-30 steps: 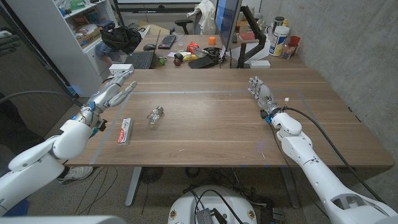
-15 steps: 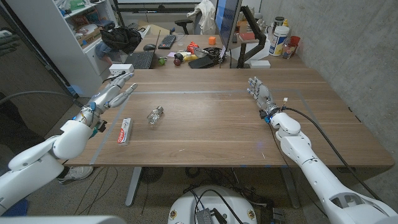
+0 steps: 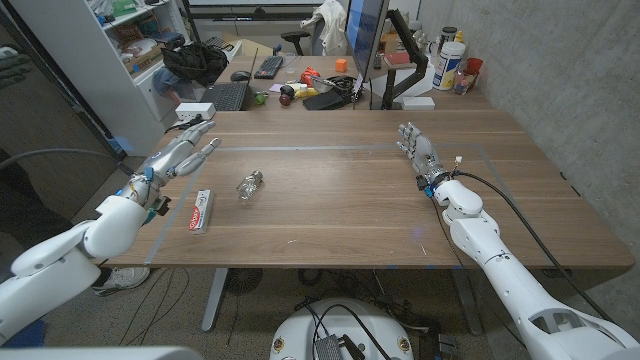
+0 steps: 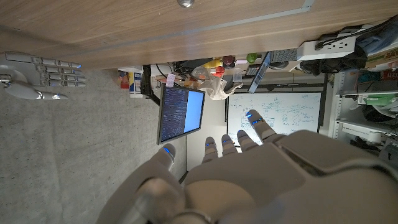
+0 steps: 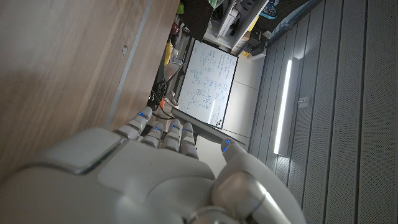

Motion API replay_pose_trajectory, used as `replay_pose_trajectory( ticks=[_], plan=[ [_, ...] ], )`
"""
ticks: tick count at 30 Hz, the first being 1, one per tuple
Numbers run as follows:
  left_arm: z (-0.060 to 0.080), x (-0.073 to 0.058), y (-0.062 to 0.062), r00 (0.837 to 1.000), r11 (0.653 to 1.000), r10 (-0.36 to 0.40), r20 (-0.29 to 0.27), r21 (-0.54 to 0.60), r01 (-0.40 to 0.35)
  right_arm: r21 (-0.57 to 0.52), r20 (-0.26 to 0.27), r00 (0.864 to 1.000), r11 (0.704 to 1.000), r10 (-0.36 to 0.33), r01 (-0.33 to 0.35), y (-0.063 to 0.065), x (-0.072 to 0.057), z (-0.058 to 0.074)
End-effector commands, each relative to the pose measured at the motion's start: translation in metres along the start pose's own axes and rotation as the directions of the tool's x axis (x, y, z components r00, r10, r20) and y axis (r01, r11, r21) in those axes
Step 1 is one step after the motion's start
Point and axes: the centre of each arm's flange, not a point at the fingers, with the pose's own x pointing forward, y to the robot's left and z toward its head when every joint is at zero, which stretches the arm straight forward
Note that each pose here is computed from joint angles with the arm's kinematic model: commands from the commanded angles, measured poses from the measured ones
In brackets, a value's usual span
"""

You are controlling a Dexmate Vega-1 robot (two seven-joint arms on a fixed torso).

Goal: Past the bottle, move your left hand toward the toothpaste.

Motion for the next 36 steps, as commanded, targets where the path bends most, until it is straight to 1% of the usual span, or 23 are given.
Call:
replay_pose_trajectory(
  ticks=[1,5,12,27,36],
  plan=[
    [-0.001,-0.003,0.000,1.000,1.000,-0.014,-0.009,0.017,0.014,-0.001,0.004,1.000,1.000,0.002,-0.002,0.001,-0.001,0.001],
    [-0.001,-0.003,-0.002,1.000,0.999,-0.025,-0.016,0.039,0.025,-0.001,0.003,1.000,1.000,0.002,-0.002,0.000,-0.001,0.001],
    [-0.002,-0.003,-0.003,0.999,0.998,-0.033,-0.027,0.046,0.034,-0.002,0.003,1.000,1.000,0.001,-0.001,0.000,-0.001,0.000],
    [-0.006,-0.003,-0.007,0.997,0.995,-0.065,-0.045,0.070,0.068,-0.004,0.002,1.000,1.000,0.005,-0.005,0.001,0.004,0.001],
    [-0.008,-0.005,-0.011,0.995,0.993,-0.083,-0.058,0.075,0.087,-0.005,0.003,1.000,1.000,0.005,-0.005,0.001,0.005,0.000]
  ],
)
